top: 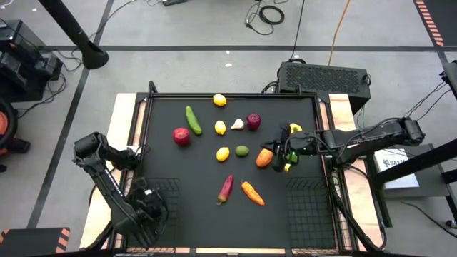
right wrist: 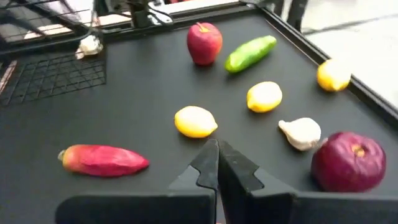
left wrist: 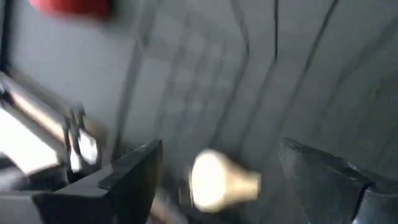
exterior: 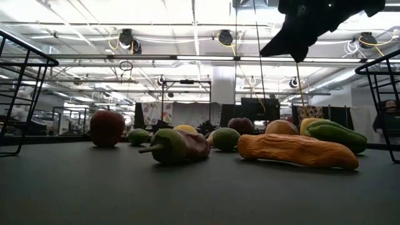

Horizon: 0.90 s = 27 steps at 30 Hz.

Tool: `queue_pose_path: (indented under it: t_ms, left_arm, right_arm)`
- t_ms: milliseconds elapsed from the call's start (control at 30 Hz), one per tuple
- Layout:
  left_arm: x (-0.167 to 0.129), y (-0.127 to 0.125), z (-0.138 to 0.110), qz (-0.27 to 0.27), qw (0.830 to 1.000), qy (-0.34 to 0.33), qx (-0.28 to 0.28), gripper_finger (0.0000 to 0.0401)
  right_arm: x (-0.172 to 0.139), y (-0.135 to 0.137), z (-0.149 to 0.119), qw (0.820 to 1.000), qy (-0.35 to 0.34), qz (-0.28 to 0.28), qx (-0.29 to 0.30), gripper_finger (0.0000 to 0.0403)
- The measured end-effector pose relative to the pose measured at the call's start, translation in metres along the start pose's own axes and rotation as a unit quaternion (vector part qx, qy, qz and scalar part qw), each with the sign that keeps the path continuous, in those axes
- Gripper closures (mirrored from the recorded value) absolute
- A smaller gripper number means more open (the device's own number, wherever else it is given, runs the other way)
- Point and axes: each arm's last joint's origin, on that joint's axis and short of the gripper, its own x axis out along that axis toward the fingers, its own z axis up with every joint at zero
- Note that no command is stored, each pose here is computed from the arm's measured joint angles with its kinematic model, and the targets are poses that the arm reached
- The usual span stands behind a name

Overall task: Sort produce into baskets
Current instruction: Put the right apple into the bottom right basket

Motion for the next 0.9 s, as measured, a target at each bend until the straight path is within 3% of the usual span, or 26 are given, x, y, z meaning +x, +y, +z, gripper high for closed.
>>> queue_pose_path:
  t_ms: [233, 433, 600, 767, 900]
  left_arm:
    - [0.0, 0.009, 0.034, 0.049, 0.988, -0.138, 0.039, 0.0088]
    - [0.006, 0.022, 0.064, 0.134, 0.956, -0.255, 0.054, 0.0089]
    - [0.01, 0.028, 0.081, 0.134, 0.963, -0.231, 0.025, 0.0089]
    - [-0.007, 0.032, 0.094, 0.092, 0.978, -0.171, 0.079, 0.0089]
    - [-0.03, 0.04, 0.101, 0.088, 0.966, -0.214, 0.112, 0.0089]
  right_arm:
    - [0.009, -0.003, -0.001, 1.0, 0.007, -0.013, 0.011, 0.0403]
    - [0.026, -0.003, -0.007, 0.998, 0.01, -0.055, 0.019, 0.0403]
    - [0.044, 0.001, -0.005, 0.999, -0.013, -0.028, 0.022, 0.0403]
    - [0.049, 0.006, 0.005, 0.999, -0.021, 0.021, 0.025, 0.0403]
    - [0.047, 0.01, 0.019, 0.999, -0.034, 0.032, 0.002, 0.0403]
